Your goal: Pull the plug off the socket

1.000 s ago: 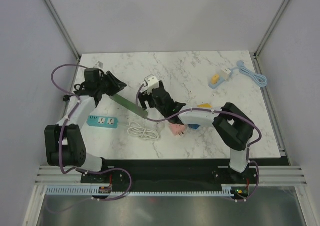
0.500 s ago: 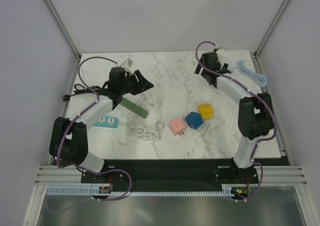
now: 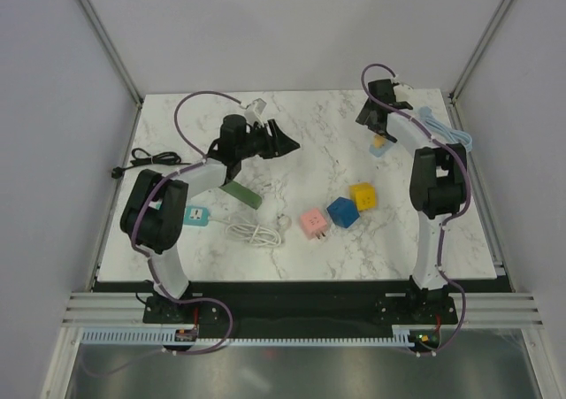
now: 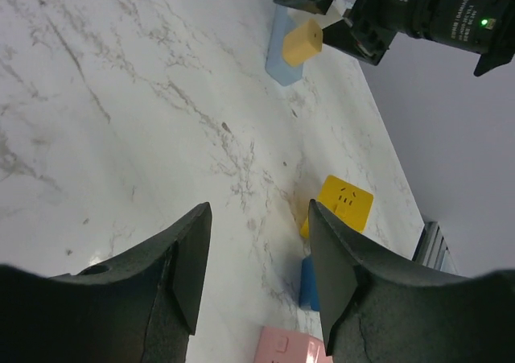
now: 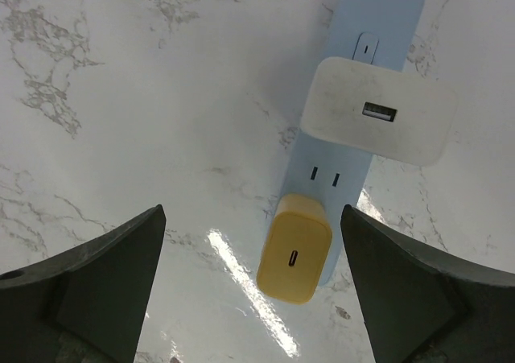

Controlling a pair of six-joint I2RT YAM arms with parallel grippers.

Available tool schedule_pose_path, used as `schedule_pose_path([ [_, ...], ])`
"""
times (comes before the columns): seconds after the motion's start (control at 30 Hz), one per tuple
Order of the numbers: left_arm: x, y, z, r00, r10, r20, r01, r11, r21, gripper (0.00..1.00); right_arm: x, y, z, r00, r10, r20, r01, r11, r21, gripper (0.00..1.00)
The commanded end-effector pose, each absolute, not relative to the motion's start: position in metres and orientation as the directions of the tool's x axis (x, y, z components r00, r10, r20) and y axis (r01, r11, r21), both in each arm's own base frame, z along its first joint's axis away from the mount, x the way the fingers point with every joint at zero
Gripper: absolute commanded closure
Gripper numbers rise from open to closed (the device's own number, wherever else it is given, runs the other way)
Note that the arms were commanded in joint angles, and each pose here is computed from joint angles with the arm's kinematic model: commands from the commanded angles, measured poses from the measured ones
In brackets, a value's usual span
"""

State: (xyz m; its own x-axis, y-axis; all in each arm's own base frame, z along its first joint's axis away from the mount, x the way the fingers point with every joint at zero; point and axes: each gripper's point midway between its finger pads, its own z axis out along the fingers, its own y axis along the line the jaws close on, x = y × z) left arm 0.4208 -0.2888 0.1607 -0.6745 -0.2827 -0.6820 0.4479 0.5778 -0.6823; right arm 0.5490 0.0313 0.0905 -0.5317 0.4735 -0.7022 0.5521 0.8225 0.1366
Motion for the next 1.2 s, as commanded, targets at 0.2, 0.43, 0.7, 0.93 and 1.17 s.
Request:
schedule_pose_path([
  [0.2,0.429,-0.334,0.185,-0.557,-0.273,-0.784,0.645,0.454,-0.615,0.43,0.546,0.016,0.066,-0.532,0.477,-0.700,0.628,0.777,0.051,0.04],
  [0.43,0.422,-0.335,0.184,-0.542,-0.254,-0.801,0.663,0.456,-0.594,0.44,0.546,0.016,0.052,-0.538,0.470,-0.700,0.641,0.767,0.022,0.18],
  [0.7,0.420,-0.329,0.182,-0.511,-0.215,-0.832,0.679,0.492,-0.544,0.44,0.545,0.016,0.039,-0.594,0.420,-0.686,0.601,0.798,-0.032,0.29],
  [0.93,0.418,-0.335,0.175,-0.528,-0.179,-0.830,0.697,0.467,-0.544,0.44,0.545,0.037,0.030,-0.672,0.374,-0.639,0.481,0.877,0.008,0.65],
  [1.17,0.421,-0.329,0.174,-0.523,-0.165,-0.836,0.696,0.483,-0.531,0.44,0.544,0.076,0.037,-0.746,0.188,-0.639,0.258,0.966,-0.017,0.96],
])
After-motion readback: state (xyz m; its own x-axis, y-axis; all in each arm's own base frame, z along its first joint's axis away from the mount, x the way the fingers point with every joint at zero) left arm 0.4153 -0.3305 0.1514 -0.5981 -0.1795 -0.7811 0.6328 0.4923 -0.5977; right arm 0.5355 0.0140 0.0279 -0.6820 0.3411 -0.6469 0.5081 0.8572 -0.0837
